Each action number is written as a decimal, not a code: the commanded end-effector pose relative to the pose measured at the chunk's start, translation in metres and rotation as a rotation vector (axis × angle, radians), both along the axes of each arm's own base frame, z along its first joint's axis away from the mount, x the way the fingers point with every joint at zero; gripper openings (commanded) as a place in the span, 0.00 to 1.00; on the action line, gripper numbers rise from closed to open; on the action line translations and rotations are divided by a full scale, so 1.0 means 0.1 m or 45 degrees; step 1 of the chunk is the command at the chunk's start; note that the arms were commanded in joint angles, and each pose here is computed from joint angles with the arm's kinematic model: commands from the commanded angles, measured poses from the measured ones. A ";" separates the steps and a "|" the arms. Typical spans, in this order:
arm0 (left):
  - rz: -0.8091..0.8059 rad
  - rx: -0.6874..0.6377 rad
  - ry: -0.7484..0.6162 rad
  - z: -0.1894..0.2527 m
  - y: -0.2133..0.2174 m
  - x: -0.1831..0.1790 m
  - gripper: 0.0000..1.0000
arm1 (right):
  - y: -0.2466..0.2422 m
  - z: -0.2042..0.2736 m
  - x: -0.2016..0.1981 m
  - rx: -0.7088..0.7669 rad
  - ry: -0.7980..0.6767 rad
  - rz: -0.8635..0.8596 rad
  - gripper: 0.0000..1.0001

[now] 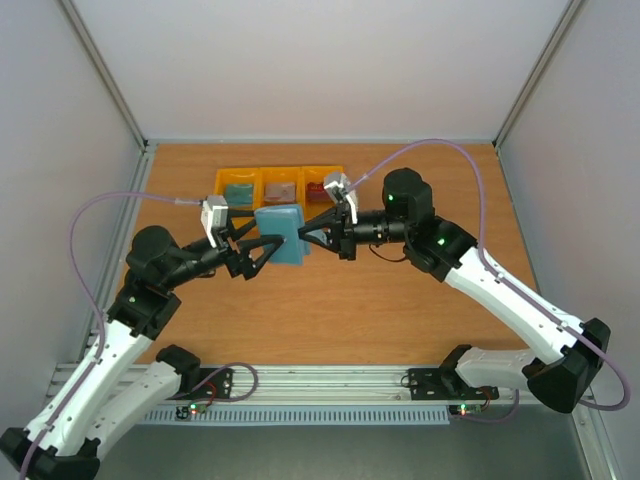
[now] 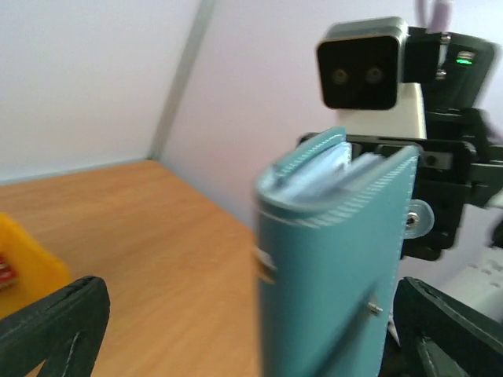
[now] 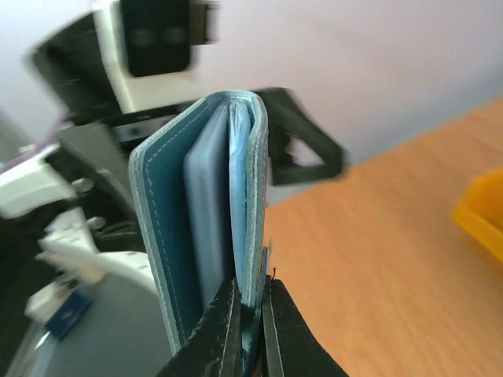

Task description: Take the credit cards out of the card holder

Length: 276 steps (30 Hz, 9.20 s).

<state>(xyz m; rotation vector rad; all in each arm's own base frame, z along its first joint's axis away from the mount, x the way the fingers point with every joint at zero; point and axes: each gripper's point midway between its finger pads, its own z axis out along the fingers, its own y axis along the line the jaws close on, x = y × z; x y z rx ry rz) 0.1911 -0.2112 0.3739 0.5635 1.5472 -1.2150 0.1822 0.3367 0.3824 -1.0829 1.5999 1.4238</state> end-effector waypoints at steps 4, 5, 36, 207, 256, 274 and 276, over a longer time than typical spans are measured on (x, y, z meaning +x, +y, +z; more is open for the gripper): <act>0.494 0.284 -0.098 -0.32 0.43 0.48 0.99 | -0.56 -0.33 0.85 -0.371 0.144 -0.903 0.01; 0.492 0.309 -0.093 -0.38 0.43 0.48 0.99 | -0.57 -0.37 0.88 -0.420 0.126 -0.945 0.01; 0.464 0.181 0.035 -0.38 0.21 0.62 0.63 | -0.05 -0.05 0.76 -0.618 -0.293 -0.993 0.01; 0.216 0.219 0.265 0.00 -0.16 0.40 0.50 | -0.43 0.35 0.03 0.060 0.053 -0.070 0.01; 0.348 0.403 -0.129 0.03 0.12 0.34 0.98 | -0.45 0.56 -0.04 0.075 0.052 -0.032 0.01; 0.175 0.285 0.035 0.15 0.07 0.00 0.00 | -0.53 0.09 -0.05 -0.051 0.039 -0.009 0.69; 0.221 0.334 0.028 0.10 0.12 0.04 0.00 | -0.56 0.07 -0.07 -0.069 0.009 -0.005 0.97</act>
